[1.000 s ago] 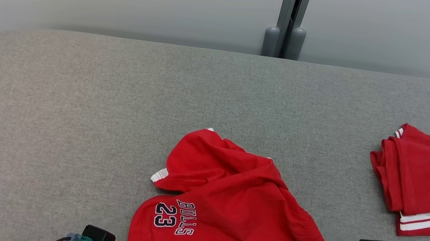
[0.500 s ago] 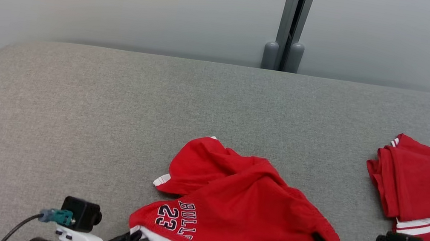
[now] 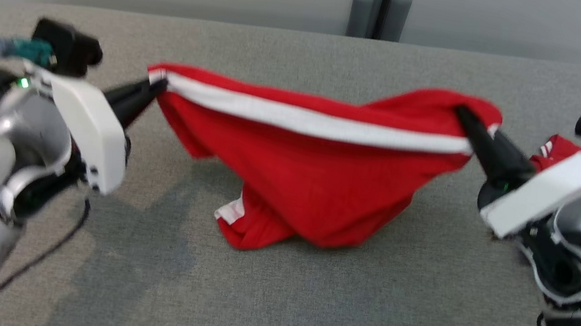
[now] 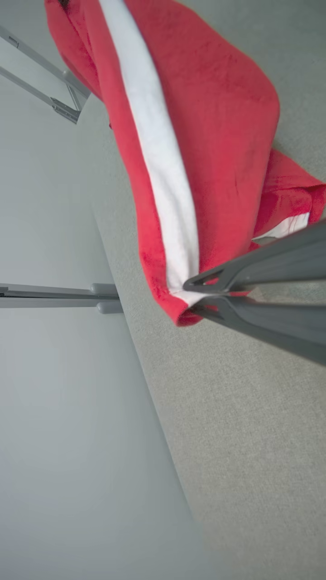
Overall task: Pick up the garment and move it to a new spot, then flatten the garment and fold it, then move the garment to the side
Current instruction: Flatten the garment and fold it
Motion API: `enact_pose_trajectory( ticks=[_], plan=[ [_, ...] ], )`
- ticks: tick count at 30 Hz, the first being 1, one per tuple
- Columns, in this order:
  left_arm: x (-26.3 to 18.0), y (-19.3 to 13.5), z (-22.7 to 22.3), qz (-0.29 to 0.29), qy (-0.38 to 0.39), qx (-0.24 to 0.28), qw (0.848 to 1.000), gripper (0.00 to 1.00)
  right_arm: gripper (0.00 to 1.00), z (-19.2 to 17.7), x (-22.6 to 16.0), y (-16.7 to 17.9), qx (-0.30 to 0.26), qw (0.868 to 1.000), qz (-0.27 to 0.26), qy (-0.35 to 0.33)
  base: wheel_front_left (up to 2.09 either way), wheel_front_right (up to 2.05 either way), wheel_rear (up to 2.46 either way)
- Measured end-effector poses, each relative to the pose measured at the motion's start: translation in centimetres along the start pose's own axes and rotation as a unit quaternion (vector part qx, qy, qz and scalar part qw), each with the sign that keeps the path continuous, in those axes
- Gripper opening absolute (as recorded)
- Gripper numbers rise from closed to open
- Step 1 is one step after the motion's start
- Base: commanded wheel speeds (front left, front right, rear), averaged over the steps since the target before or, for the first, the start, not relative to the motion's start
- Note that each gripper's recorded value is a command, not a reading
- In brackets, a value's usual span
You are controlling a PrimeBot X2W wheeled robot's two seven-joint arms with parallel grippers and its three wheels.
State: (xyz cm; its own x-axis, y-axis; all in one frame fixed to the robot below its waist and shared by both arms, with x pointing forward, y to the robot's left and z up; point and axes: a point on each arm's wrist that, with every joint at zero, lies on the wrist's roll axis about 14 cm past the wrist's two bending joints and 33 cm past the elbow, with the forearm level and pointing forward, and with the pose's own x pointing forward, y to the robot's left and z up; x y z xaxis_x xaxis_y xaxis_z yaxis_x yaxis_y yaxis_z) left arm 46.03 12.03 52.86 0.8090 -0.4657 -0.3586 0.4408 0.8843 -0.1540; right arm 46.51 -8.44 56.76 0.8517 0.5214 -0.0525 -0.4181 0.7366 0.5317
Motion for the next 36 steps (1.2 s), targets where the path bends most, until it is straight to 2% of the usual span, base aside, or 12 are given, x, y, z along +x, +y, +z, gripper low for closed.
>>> enact_pose_trajectory(
  ticks=[4, 9, 14, 18, 24, 26, 29, 33, 36],
  plan=[
    [3.8, 3.1, 4.6, 0.015, -0.014, 0.032, 0.999, 0.0, 0.0, 3.6, 4.4, -0.1, 0.0, 1.0, 0.023, -0.021, 0.0, 0.0, 0.0],
    [8.6, 6.2, 9.7, 0.036, -0.036, 0.068, 0.996, 0.0, 0.0, 7.4, 9.5, -1.4, -0.03, 0.998, 0.028, -0.049, 0.0, 0.0, 0.0],
    [12.6, 9.0, 14.0, 0.06, -0.074, 0.095, 0.991, 0.0, 0.0, 10.5, 13.8, -2.8, -0.019, 0.995, 0.031, -0.089, 0.0, 0.0, 0.0],
    [14.9, 10.0, 17.8, 0.068, -0.132, 0.105, 0.983, 0.0, 0.0, 13.7, 16.0, -3.6, -0.011, 0.99, 0.033, -0.14, 0.0, 0.0, 0.0],
    [16.1, 9.8, 21.2, 0.071, -0.179, 0.115, 0.974, 0.0, 0.0, 17.3, 17.0, -3.4, -0.01, 0.981, 0.036, -0.191, 0.0, 0.0, 0.0],
    [16.2, 9.7, 21.5, 0.07, -0.182, 0.113, 0.974, 0.0, 0.0, 17.1, 17.3, -3.4, -0.009, 0.982, 0.036, -0.186, 0.0, 0.0, 0.0],
    [16.8, 9.8, 19.8, 0.066, -0.157, 0.108, 0.979, 0.0, 0.0, 14.6, 18.0, -3.7, -0.006, 0.989, 0.033, -0.145, 0.0, 0.0, 0.0],
    [17.5, 9.9, 13.1, 0.059, -0.064, 0.098, 0.991, 0.0, 0.0, 8.0, 17.6, -5.5, 0.004, 0.999, 0.012, -0.048, 0.0, 0.0, 0.0],
    [16.8, 9.5, 8.0, 0.045, 0.0, 0.081, 0.996, 0.0, 0.0, 3.5, 16.2, -6.1, 0.02, 1.0, 0.003, 0.017, 0.0, 0.0, 0.0]
  ],
)
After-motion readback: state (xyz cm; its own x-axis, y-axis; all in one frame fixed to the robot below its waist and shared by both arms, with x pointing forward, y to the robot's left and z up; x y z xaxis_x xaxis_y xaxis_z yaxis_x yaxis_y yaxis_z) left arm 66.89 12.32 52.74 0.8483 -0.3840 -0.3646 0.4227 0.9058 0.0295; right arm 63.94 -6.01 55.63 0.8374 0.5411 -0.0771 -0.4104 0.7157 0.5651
